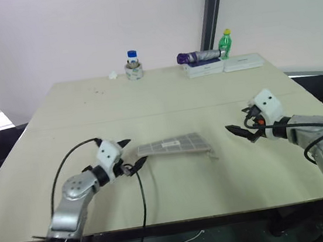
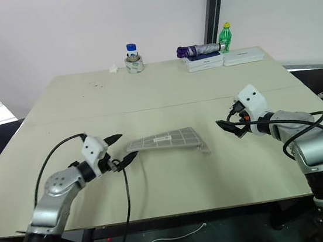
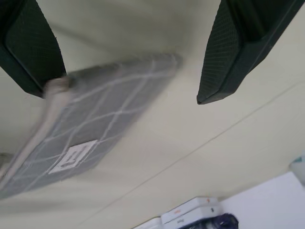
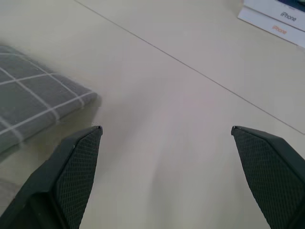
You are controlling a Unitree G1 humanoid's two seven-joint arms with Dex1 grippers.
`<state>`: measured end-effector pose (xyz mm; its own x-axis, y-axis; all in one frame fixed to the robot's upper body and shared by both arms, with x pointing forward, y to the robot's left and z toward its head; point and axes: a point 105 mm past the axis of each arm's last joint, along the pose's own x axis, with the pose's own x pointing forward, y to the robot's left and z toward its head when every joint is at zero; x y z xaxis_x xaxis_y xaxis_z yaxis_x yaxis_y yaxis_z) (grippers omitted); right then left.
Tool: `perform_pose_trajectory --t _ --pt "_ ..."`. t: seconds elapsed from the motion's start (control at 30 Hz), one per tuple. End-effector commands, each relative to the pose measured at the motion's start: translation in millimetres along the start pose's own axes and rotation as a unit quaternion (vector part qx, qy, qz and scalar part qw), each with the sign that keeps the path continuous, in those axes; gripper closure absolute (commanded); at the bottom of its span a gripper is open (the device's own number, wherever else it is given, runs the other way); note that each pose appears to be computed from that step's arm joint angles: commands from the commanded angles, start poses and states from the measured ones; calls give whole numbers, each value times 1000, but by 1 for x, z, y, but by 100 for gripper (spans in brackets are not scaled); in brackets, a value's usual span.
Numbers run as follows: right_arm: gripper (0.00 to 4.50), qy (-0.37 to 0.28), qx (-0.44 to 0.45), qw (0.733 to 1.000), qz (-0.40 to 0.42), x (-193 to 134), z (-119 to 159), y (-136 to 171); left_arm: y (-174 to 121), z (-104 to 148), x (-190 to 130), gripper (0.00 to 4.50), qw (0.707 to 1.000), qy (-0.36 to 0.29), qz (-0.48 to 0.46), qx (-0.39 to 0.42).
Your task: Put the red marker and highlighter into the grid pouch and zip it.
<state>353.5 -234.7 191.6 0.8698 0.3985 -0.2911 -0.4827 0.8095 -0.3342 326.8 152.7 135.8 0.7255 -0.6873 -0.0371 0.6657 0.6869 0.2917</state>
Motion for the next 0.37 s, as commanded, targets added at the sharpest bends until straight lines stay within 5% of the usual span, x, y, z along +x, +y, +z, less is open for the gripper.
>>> perform_pose_trajectory --t 0.03,0.37 --pt "0 -28 -30 999 -1 -11 17 -5 10 1 -27 3 1000 17 22 -8" --pt "0 -41 -23 998 53 -3 10 12 24 -7 -57 3 994 38 93 -32"
